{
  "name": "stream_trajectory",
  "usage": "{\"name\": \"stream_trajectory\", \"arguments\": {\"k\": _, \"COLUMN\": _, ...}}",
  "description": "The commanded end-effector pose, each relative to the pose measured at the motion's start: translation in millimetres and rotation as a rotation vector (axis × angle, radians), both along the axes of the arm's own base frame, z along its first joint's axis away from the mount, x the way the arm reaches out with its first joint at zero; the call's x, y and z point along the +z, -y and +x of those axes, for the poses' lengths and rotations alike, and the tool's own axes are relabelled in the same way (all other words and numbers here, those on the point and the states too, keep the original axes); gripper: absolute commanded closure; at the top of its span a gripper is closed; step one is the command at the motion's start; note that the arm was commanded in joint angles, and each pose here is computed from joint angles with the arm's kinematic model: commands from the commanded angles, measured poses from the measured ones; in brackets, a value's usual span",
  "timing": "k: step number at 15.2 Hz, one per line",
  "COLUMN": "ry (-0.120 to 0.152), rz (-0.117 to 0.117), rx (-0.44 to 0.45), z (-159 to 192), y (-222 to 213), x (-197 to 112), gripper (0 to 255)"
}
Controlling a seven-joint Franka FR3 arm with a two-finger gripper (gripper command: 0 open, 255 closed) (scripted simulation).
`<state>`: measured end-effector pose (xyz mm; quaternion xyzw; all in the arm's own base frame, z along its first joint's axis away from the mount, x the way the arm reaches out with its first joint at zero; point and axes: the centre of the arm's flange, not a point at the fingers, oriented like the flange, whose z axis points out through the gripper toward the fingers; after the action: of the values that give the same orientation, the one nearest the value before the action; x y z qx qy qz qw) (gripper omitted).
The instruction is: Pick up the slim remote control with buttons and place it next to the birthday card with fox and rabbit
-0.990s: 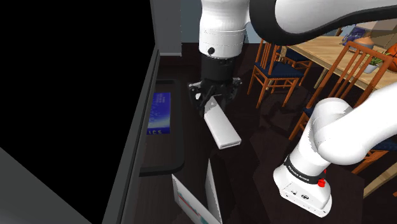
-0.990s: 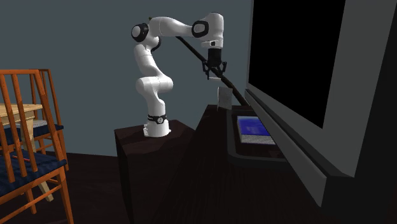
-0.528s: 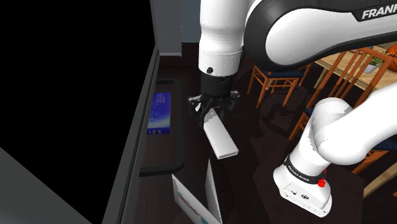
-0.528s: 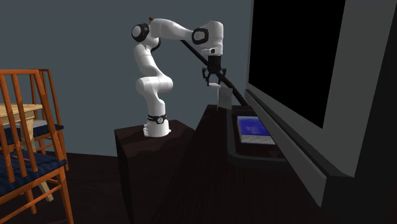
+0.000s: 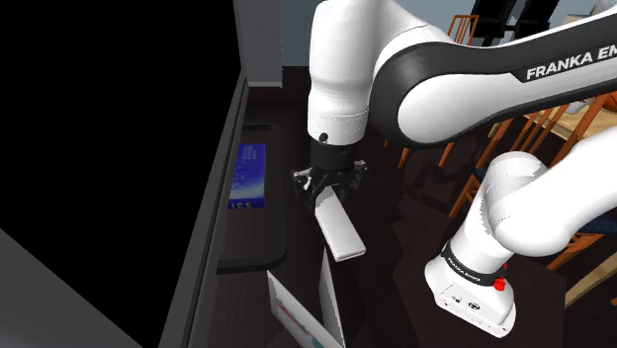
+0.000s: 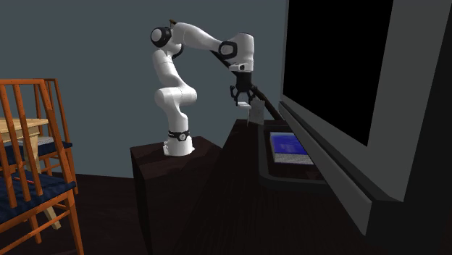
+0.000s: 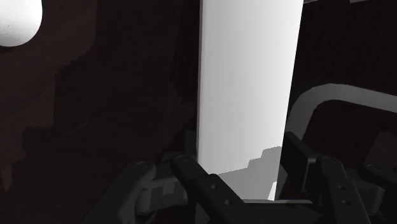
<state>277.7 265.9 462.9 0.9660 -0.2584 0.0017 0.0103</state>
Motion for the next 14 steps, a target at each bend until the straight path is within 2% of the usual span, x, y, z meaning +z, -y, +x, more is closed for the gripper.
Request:
{"name": "stream_trajectory", "arguments": {"k": 1, "ry": 0.001, "rz": 0.0, "rx": 0.0, "z": 1, "y": 0, "x": -11, "gripper": 255}}
{"name": "stream_trajectory", "arguments": {"k": 14, "ry": 0.001, "rz": 0.0, "rx": 0.0, "z": 1, "y": 0, "x": -79, "gripper": 255}}
